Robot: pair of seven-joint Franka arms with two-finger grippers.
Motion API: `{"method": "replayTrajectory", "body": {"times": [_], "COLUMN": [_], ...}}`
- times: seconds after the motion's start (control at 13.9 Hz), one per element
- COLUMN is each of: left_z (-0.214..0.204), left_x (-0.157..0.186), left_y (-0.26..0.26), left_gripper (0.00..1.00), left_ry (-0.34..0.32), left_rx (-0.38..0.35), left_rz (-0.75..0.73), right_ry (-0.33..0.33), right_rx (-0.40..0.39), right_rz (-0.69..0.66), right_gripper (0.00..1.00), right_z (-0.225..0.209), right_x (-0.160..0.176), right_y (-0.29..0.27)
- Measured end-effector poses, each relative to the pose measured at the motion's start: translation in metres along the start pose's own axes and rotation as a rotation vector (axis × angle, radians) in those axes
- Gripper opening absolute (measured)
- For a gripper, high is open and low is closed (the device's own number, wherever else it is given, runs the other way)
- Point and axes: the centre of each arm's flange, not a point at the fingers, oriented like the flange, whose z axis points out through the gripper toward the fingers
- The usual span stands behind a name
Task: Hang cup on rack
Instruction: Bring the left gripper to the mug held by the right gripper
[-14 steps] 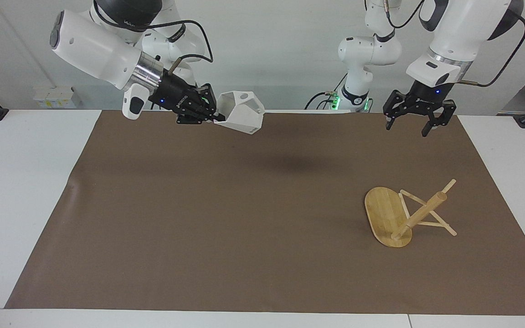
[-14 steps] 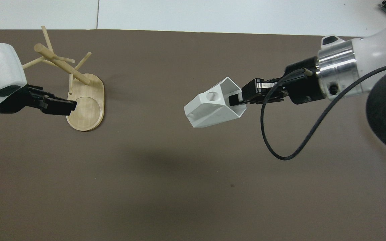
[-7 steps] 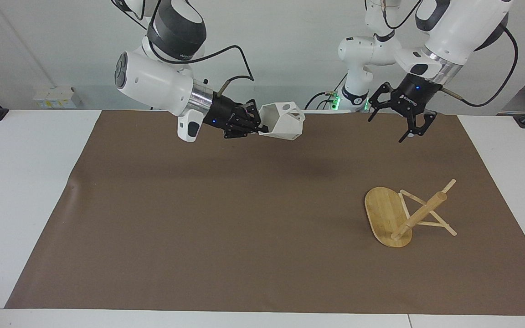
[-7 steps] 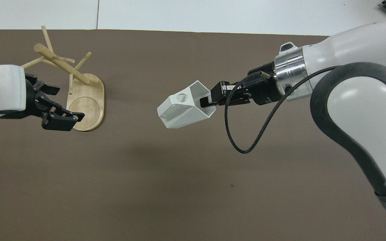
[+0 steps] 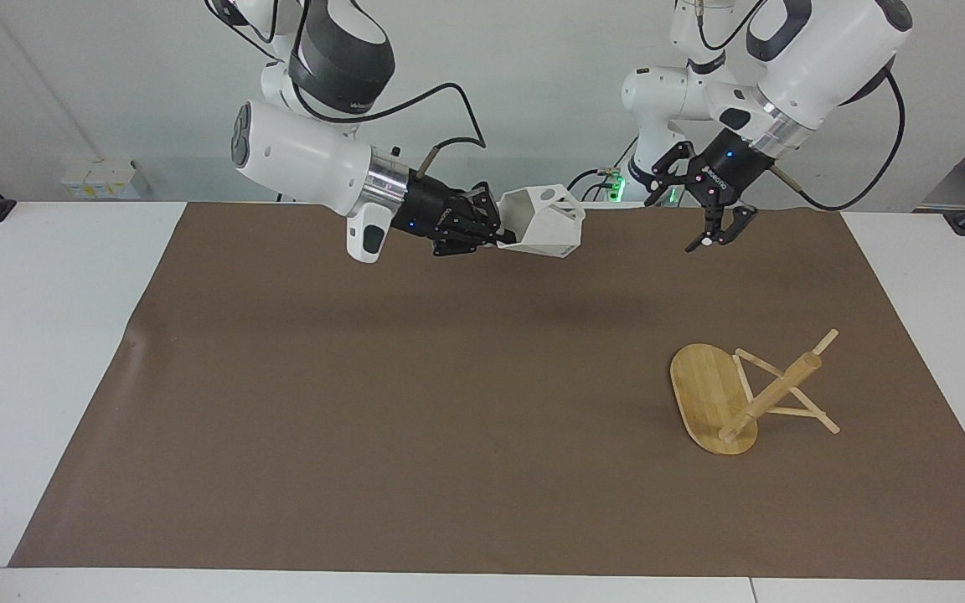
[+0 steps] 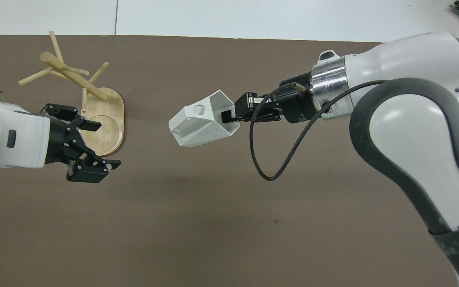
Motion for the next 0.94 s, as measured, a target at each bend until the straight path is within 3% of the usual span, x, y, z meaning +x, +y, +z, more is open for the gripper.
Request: {"method": "replayTrajectory", "body": {"times": [0.65, 0.94], "left_z": [0.049, 0.058], "left_x": [0.028, 0.039], "left_y": [0.039, 0.041], "left_gripper": [1.0, 1.0], "left_ry": [0.004, 0.024], "left_rx": [-0.113, -0.126], "left_rz": [0.179, 0.196], "right_ry": [-0.01, -0.012], "right_rx": [0.002, 0.003], "right_rz": [0.025, 0.029], "right_gripper": [0.04, 0.04], "right_z": [0.031, 0.032], "right_x": [-0.006, -0.006], "right_y": [-0.007, -0.007]}}
